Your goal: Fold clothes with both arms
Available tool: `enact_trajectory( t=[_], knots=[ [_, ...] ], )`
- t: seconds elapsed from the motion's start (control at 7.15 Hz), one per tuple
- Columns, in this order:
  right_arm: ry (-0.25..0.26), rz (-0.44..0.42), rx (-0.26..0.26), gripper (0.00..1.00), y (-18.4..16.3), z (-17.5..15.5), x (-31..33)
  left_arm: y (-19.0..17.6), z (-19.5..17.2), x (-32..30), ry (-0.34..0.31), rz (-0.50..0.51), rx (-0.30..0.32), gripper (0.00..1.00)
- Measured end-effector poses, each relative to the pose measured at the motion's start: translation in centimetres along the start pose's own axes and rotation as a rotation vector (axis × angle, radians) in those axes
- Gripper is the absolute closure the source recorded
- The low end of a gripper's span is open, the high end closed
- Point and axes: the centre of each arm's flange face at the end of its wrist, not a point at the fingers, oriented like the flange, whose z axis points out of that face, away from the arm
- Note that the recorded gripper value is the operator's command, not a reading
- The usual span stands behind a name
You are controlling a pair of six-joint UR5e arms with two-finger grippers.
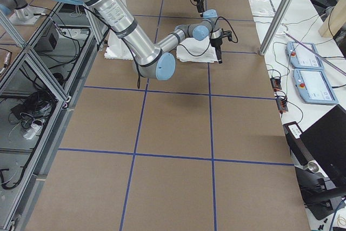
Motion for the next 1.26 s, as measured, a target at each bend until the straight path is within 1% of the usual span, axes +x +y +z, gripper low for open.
enact_trajectory(
  t=[0.14,0.28,0.42,0.56,0.7,0.84,0.98,1.12,1.26],
  knots=[
    [-0.054,-0.005,-0.043,0.00,-1.0,-1.5,2.2,0.4,-0.7,-0.1,0.009,0.007,-0.009,0.00],
    [-0.095,-0.033,-0.080,0.00,-1.9,-2.7,6.2,1.3,-2.1,-1.1,0.011,0.032,-0.022,0.00],
    [-0.115,-0.087,-0.110,0.00,-2.5,-4.2,11.1,2.0,-4.3,-2.6,-0.001,0.085,-0.029,0.00],
    [-0.115,-0.150,-0.129,0.00,-2.7,-6.0,16.0,1.9,-7.0,-4.8,-0.024,0.143,-0.039,0.00],
    [-0.112,-0.215,-0.149,0.00,-2.6,-7.8,21.6,1.4,-10.0,-8.7,-0.055,0.220,-0.052,0.00],
    [-0.115,-0.272,-0.174,0.00,-2.2,-9.1,29.0,0.5,-13.2,-14.6,-0.098,0.324,-0.065,0.00],
    [-0.116,-0.323,-0.196,0.00,-1.6,-9.7,37.1,-0.4,-16.6,-21.3,-0.134,0.422,-0.084,0.00],
    [-0.122,-0.360,-0.220,0.00,-0.4,-9.9,45.5,-0.6,-19.9,-28.8,-0.154,0.485,-0.113,0.00],
    [-0.133,-0.364,-0.243,0.00,1.8,-10.0,53.3,0.0,-22.6,-36.2,-0.161,0.494,-0.138,0.00]
  ],
)
